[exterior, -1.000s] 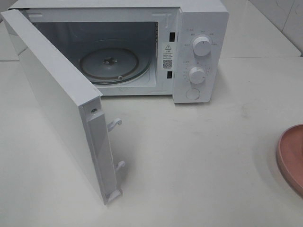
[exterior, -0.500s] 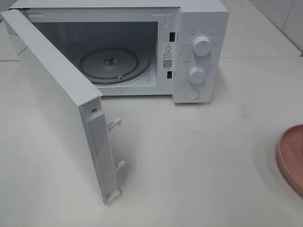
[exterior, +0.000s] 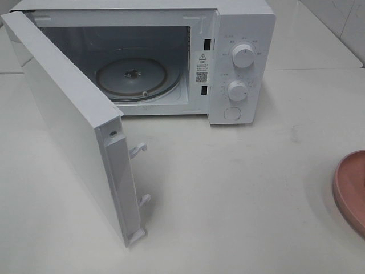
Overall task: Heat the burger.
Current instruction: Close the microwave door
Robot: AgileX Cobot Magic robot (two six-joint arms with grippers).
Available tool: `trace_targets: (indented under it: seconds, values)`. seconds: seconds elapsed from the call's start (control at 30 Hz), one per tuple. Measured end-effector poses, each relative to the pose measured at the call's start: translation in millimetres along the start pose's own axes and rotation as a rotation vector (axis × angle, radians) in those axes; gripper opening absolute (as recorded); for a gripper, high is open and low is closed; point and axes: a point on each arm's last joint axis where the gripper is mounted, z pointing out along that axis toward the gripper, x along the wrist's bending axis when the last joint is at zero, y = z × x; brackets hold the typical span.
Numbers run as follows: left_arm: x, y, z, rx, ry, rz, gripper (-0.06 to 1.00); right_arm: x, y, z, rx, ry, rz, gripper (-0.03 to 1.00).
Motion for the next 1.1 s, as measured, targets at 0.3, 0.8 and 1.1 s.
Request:
trace_targets:
  seconds: [0.3, 0.8, 1.1]
  values:
    - [-3, 5, 0, -0.008, -0.028, -0.016, 0.98, 0, 0, 0, 0.000, 0.000, 0.000, 0.75]
    - [3, 43, 43, 0.053, -0.013, -0.048, 0.36, 0, 0, 0, 0.000, 0.000, 0.000, 0.75]
    - [6, 39, 76, 0.012, -0.021, -0.065, 0.00, 0, 0, 0, 0.000, 0.000, 0.000, 0.75]
